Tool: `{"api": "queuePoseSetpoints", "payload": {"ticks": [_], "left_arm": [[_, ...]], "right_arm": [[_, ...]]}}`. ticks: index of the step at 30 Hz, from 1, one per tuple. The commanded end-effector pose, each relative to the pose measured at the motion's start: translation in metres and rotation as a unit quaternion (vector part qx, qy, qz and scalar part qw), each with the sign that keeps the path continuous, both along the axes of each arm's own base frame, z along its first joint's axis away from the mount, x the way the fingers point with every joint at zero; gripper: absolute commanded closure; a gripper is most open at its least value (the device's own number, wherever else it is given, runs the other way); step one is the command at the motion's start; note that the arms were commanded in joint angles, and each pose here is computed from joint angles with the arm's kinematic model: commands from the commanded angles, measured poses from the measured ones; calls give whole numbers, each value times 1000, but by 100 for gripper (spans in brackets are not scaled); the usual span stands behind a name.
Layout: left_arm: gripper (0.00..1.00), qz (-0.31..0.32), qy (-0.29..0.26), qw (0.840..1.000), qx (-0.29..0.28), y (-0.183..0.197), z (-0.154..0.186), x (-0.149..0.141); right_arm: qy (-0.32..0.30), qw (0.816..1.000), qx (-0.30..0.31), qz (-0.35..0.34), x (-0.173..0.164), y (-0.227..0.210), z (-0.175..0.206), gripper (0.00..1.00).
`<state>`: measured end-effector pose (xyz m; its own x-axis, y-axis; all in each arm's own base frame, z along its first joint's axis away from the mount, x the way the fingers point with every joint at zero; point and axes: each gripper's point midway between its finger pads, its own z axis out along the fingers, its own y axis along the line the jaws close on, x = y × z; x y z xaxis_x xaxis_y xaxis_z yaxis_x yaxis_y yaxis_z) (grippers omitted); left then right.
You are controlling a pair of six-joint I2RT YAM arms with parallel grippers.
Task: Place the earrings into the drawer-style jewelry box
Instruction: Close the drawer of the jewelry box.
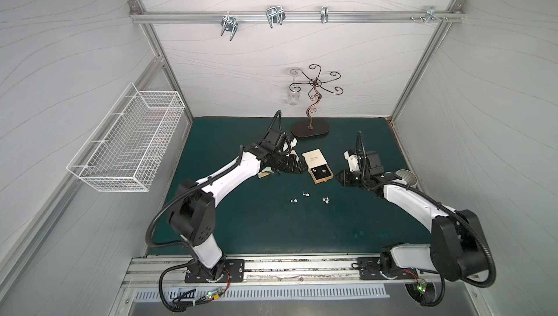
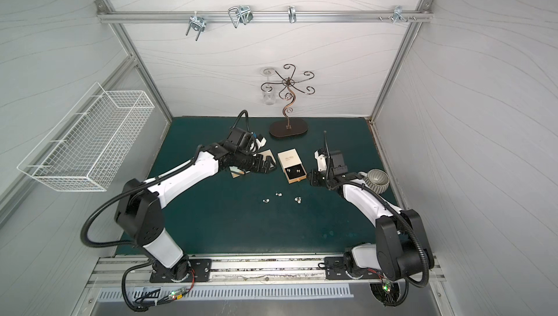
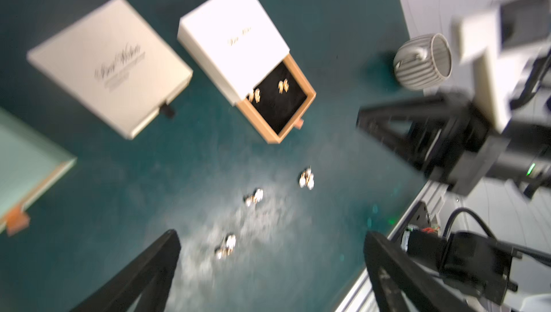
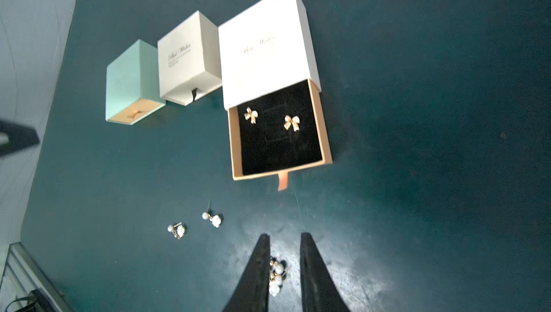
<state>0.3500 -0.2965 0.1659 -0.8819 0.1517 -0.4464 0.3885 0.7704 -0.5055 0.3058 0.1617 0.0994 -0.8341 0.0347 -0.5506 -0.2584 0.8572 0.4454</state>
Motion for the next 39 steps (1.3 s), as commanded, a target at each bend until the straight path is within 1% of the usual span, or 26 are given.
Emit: {"api": "queuePoseSetpoints", "payload": {"ticks": [1,5,10,15,18,19,26,29,39], "left_arm": [[1,-16,-31,999,-20,-19,12,32],[2,-8,-40,999,-35,-35,1,64],[2,9,-48,997,-63,-54,-11,100],[2,23,-64,995,-75,-67,-26,129],[2,26,-64,994,-79,-73,-37,141],[2,26,-69,994,-83,-76,-34,146],[2,31,-77,993,-88,-87,-47,167],[2,31,-69,993,-93,-91,-55,171],[2,32,-45,992,-112,-100,-72,173]], "right_arm": [[-54,998,38,-3,6,5,19,79],[-64,997,47,3,2,7,12,79],[-69,997,47,0,6,7,-1,79],[-67,997,48,4,12,12,-11,79],[-63,997,46,11,16,18,-17,79],[-63,997,45,16,18,21,-19,79],[-57,997,41,34,26,37,-29,79],[-56,997,40,39,29,42,-32,79],[-50,997,38,38,35,46,-42,79]]}}
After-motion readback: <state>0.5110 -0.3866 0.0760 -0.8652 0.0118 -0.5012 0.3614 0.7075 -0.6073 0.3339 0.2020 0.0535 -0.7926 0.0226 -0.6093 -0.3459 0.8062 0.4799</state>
